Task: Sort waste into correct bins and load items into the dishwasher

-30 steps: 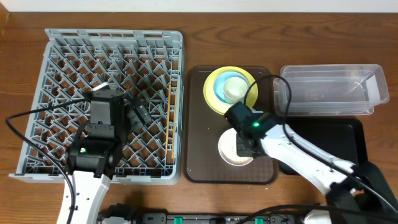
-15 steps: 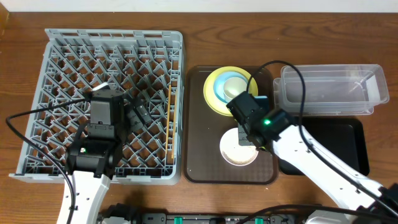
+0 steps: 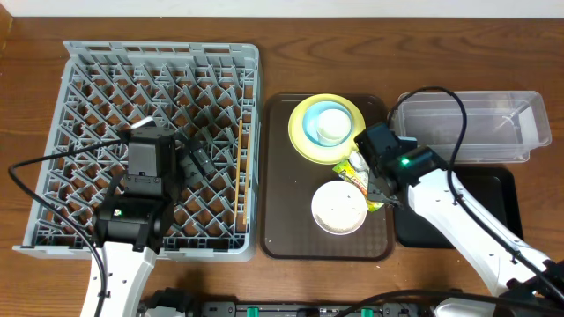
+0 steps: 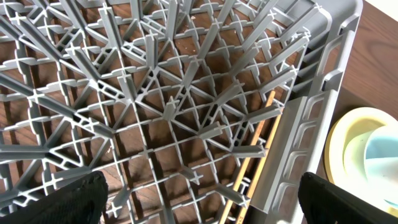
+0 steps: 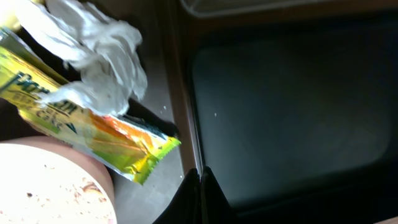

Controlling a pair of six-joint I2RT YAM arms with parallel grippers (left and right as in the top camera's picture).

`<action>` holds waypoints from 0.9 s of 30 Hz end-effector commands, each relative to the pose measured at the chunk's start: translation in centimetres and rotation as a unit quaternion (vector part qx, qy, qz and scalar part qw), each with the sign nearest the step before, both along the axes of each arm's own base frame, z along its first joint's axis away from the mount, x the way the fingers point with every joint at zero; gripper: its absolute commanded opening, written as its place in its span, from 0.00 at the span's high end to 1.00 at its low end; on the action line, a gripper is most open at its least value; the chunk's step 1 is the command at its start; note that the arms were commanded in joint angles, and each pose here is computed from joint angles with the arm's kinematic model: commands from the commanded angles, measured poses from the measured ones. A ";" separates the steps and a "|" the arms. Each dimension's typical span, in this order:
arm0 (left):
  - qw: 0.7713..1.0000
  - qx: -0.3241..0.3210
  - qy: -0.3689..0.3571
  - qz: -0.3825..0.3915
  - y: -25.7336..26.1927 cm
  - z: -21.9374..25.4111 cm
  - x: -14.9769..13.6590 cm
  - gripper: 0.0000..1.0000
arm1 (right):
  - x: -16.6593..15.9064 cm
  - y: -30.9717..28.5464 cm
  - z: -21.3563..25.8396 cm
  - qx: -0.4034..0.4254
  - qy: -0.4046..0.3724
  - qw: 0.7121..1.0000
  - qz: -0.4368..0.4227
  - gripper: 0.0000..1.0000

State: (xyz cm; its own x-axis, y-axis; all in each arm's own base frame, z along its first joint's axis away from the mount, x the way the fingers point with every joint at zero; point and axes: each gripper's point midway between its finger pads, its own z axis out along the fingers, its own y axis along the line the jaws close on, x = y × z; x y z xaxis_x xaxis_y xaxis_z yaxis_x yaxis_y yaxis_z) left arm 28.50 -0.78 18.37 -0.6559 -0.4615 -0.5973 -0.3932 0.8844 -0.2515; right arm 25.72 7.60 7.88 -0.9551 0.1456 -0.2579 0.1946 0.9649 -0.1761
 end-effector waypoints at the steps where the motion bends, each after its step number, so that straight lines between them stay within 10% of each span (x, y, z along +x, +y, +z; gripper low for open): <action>1: 1.000 -0.002 0.004 0.006 0.1 -0.3 -0.1 0.02 | -0.4 0.1 -0.7 0.007 0.014 1.000 0.002 0.99; 27: 1.000 -0.002 0.004 0.006 0.1 -0.3 -0.1 0.02 | -3.0 3.1 -3.6 0.106 0.070 0.992 0.012 0.98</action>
State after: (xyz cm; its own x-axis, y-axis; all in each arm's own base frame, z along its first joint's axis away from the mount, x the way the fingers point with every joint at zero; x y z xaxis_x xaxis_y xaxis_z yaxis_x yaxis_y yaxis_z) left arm 28.50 -0.78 18.37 -0.6559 -0.4615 -0.5973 -0.3932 0.8844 -0.2515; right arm 23.34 9.77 4.70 -0.9773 0.1590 -0.1399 0.1669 0.9849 -0.0465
